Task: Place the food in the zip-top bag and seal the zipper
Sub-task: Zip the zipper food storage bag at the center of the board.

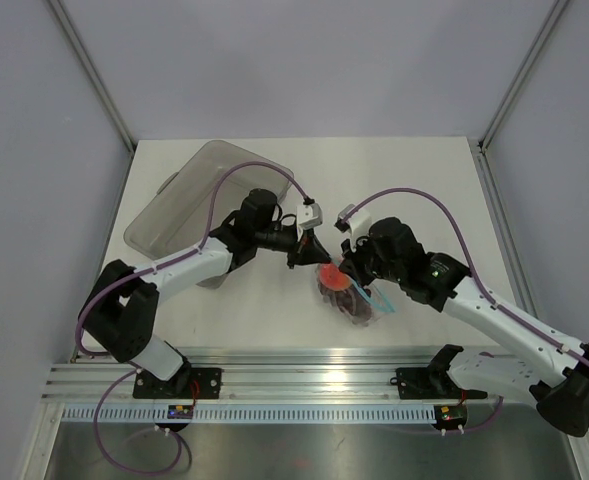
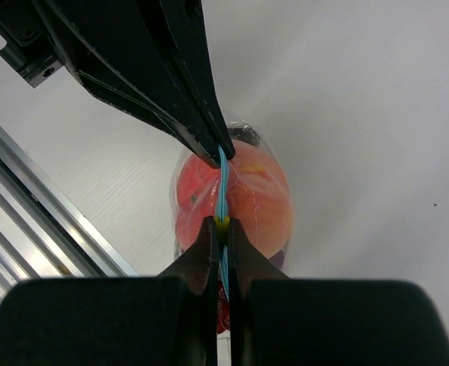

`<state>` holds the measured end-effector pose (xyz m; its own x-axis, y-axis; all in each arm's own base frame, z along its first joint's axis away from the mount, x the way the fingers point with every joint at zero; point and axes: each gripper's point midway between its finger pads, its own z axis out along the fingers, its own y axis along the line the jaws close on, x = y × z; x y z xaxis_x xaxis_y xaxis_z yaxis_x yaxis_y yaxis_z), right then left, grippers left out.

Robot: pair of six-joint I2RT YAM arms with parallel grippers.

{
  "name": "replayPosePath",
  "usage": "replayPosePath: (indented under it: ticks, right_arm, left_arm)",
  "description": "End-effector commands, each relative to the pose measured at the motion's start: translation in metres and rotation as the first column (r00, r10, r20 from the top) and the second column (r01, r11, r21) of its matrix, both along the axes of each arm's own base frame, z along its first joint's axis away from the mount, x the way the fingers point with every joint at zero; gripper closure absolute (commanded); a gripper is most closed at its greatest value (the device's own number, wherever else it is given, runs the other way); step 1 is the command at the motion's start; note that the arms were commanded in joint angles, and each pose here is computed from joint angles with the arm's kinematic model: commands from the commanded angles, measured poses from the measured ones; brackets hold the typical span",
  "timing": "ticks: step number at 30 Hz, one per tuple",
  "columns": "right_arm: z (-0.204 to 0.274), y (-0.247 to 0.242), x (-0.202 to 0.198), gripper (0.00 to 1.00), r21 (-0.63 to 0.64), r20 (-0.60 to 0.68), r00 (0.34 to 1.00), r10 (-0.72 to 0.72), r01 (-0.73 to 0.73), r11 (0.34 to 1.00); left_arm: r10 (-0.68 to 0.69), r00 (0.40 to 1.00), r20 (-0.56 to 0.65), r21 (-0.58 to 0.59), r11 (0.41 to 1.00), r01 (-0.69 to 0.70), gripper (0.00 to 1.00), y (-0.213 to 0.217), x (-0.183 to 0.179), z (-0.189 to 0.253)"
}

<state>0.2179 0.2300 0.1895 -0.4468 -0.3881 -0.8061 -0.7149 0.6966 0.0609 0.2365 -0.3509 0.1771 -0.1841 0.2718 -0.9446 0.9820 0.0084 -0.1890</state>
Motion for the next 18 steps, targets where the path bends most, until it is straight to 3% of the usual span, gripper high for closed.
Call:
replayPosePath:
  ticks: [1, 18]
  right_arm:
    - [0.011, -0.008, -0.007, 1.0, 0.026, 0.015, 1.0, -0.014, 0.014, 1.0]
    - [0.008, -0.022, -0.013, 1.0, 0.007, 0.025, 0.999, -0.045, 0.044, 0.999]
  left_arm:
    - [0.179, 0.98, 0.091, -0.01, 0.984, -0.179, 1.0, 0.016, 0.046, 0.014]
    - [0.328, 0.939, 0.102, 0.022, 0.943, -0.331, 1.0, 0.058, 0.09, 0.017]
